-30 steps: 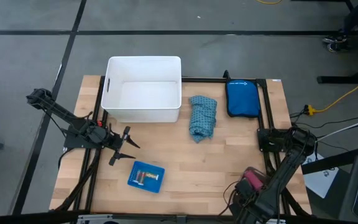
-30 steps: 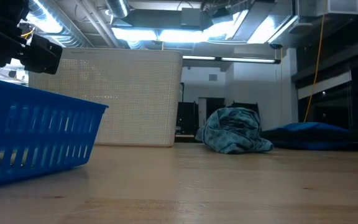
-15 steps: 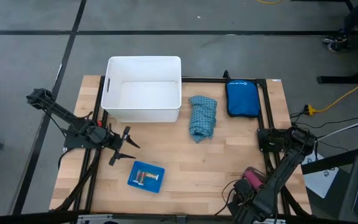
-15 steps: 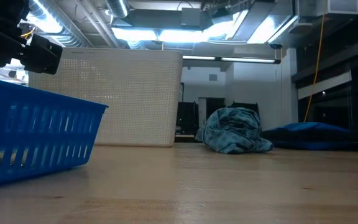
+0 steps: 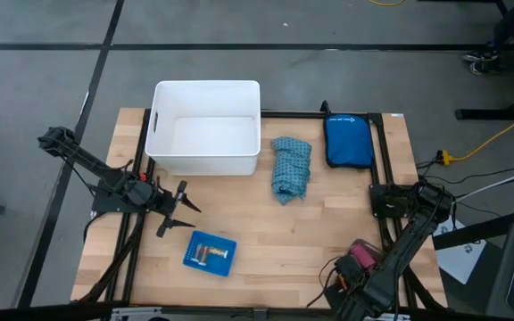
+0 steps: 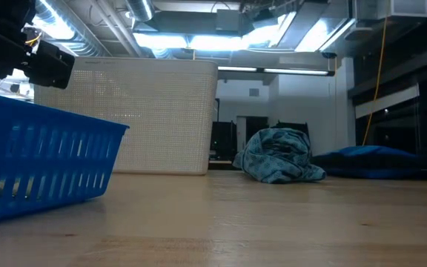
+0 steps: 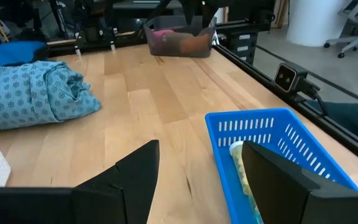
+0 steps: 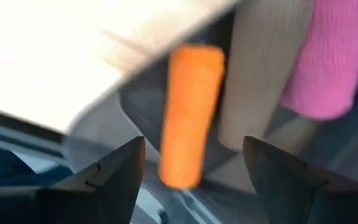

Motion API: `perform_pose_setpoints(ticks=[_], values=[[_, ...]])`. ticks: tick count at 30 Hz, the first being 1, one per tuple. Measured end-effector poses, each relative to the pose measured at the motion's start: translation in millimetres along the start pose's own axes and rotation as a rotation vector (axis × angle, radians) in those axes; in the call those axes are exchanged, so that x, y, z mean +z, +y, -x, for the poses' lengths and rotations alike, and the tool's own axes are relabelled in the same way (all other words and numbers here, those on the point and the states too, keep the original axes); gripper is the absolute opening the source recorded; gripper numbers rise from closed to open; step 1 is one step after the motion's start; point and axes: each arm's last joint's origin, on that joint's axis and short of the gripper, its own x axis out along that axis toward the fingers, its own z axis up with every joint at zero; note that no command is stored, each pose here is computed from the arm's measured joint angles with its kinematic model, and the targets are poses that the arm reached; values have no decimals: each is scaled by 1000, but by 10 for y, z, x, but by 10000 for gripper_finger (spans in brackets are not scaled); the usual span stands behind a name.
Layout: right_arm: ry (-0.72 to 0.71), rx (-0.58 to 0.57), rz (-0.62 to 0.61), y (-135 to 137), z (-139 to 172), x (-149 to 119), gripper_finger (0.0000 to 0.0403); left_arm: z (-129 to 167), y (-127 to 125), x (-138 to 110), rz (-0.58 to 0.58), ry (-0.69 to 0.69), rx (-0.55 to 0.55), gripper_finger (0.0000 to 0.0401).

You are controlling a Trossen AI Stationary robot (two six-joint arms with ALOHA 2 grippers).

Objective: Pick & Place Medicine items
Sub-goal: Put the blue patient gown into the white bin

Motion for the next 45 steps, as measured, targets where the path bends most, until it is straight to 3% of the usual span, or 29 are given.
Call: perform_pose_setpoints(ticks=[9, 15, 18, 26, 31, 35, 38, 45], values=[[-122, 78, -31, 61, 21, 113, 250, 1, -6, 45, 10, -45, -18, 226], [-323, 229, -59, 127, 142, 302, 251, 1, -6, 45, 12, -46, -18, 226], [-335, 278, -40, 174, 228, 408, 251, 1, -6, 45, 12, -46, -18, 226], [-150, 220, 16, 203, 271, 474, 244, 1, -6, 37, 10, -37, -21, 226], [-270, 274, 30, 227, 283, 513, 244, 1, -6, 37, 9, -38, -20, 226], [-403, 305, 41, 281, 307, 659, 244, 1, -5, 38, 7, -38, -17, 226], [-426, 292, 60, 321, 321, 789, 240, 1, -5, 38, -3, -39, -17, 226], [-491, 237, 164, 405, 349, 1129, 167, 1, -5, 38, -3, -38, -17, 226]])
